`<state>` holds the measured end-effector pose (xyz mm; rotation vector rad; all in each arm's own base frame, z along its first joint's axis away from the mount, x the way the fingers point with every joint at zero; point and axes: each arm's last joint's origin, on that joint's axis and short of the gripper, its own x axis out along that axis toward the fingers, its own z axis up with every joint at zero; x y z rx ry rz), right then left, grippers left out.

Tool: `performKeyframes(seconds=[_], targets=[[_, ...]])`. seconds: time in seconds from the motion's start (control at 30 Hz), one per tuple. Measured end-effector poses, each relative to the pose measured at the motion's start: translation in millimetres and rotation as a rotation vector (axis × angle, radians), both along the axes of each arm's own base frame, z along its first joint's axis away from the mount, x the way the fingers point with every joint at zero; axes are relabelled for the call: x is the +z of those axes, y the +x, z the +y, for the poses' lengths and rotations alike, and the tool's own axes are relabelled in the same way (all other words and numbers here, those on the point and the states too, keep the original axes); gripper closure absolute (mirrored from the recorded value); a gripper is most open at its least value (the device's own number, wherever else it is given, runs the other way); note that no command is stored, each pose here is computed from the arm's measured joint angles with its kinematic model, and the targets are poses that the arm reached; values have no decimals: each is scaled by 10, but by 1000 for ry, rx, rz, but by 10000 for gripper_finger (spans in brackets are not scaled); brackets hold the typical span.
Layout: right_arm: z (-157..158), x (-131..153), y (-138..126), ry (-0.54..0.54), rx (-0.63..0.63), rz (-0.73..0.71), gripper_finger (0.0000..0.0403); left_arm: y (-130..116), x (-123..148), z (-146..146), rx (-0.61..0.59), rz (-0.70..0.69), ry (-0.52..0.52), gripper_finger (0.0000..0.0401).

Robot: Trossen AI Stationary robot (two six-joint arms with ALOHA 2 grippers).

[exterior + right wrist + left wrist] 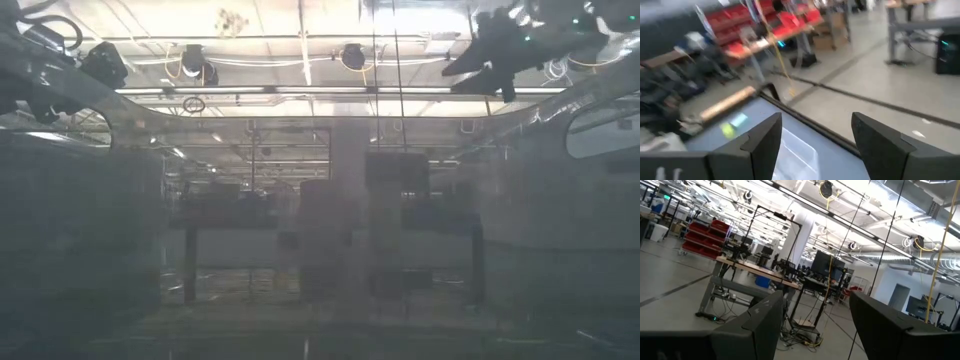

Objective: Sort & place blocks by color
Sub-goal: Put the top right purple block into the transparent bin

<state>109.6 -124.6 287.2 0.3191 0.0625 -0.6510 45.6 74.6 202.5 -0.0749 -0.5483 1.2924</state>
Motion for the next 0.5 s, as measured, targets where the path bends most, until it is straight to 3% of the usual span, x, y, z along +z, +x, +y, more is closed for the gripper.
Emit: performKeyframes(seconds=[0.27,0.5], targets=[[-62,-232,180,75,-239,372,172,0,0,0,0,0,0,171],[-52,-583,443,227,-219,555,172,0,0,0,0,0,0,171]])
